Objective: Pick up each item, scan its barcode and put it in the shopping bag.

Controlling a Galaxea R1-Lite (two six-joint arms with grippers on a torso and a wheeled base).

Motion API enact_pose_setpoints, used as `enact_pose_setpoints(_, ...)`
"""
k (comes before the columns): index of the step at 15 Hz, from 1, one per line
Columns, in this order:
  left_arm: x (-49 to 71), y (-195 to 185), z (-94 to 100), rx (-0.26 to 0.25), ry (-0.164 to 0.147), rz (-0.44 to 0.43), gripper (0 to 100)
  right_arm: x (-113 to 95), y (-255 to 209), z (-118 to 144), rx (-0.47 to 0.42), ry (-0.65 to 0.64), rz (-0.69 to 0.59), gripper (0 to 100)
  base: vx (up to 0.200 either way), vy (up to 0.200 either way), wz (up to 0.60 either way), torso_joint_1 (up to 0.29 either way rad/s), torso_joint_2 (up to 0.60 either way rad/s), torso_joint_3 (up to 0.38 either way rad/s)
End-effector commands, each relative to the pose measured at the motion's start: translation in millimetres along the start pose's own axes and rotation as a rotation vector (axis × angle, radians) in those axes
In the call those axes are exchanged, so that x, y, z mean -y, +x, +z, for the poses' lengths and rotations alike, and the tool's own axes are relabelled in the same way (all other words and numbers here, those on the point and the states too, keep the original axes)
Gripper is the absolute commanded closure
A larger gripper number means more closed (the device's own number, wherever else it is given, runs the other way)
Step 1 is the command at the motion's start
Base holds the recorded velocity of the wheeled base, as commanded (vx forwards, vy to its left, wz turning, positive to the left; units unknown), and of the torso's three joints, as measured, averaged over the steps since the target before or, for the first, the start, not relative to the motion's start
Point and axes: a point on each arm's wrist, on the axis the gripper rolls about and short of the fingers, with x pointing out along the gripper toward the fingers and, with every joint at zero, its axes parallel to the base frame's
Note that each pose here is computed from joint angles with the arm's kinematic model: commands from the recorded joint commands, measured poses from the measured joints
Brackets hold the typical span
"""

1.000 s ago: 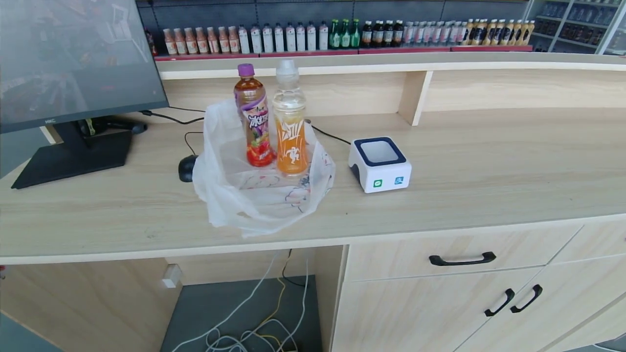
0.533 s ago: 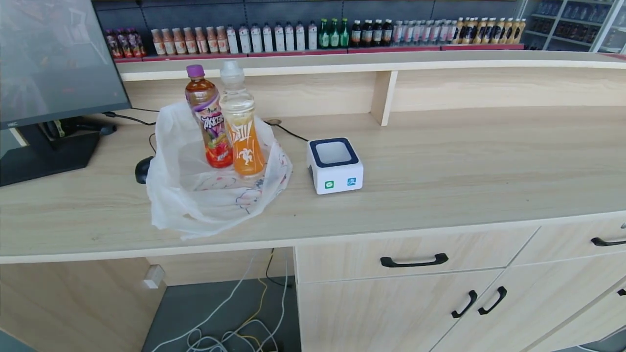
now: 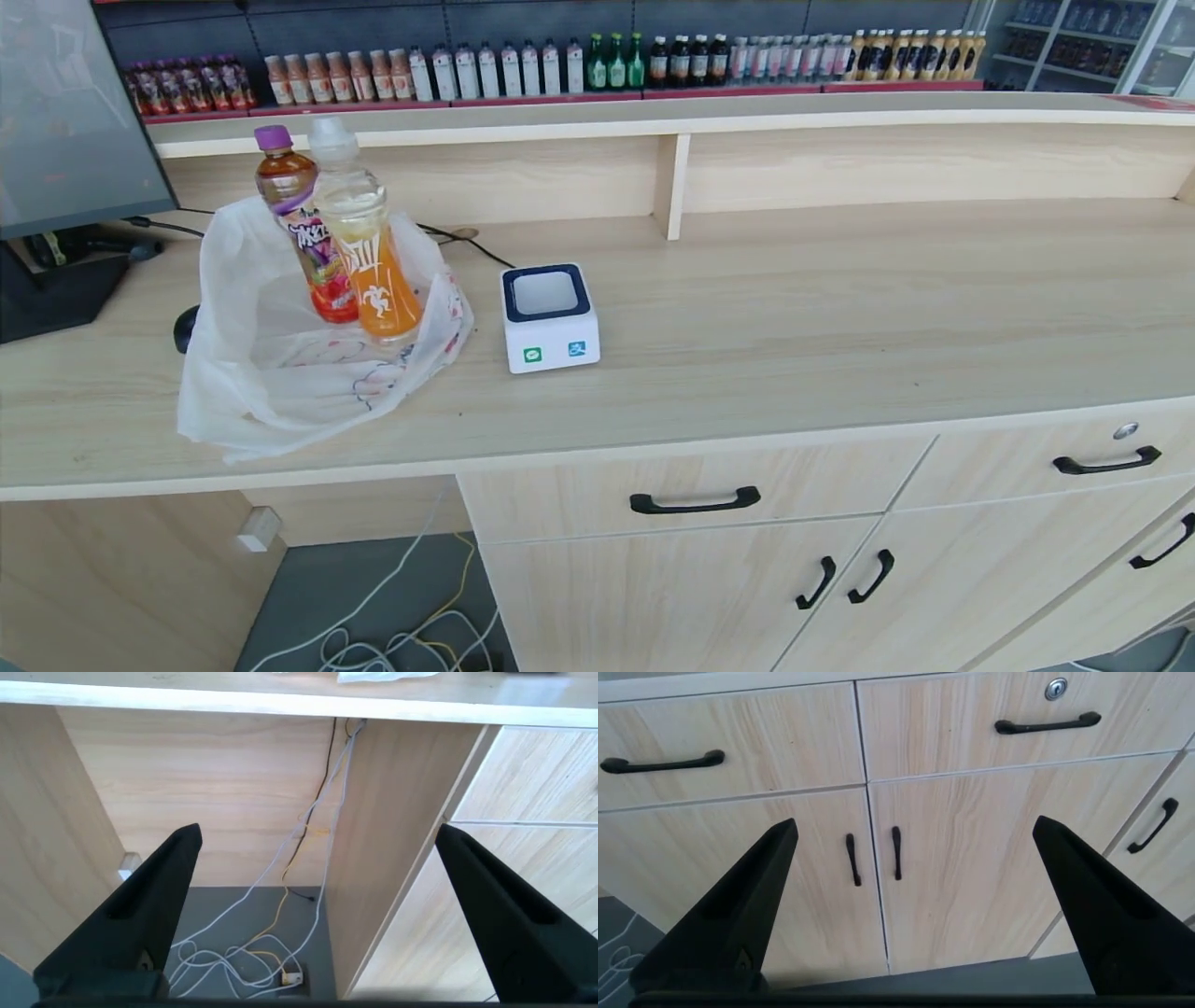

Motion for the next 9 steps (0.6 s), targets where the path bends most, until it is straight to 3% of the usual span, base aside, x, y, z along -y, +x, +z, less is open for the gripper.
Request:
enact_pose_setpoints(1,0.0,0.0,0.0,0.000,0.000,0.001,0,0.0,0.1,0.1,-0.001,0.000,-0.001,0,0.000,0.000,0.00,0.000,0.00,0.000)
enact_pose_setpoints(9,0.0,0.0,0.0,0.000,0.000,0.001,0,0.0,0.1,0.1,-0.001,0.001,0.001,0,0.000,0.000,0.00,0.000,0.00,0.000)
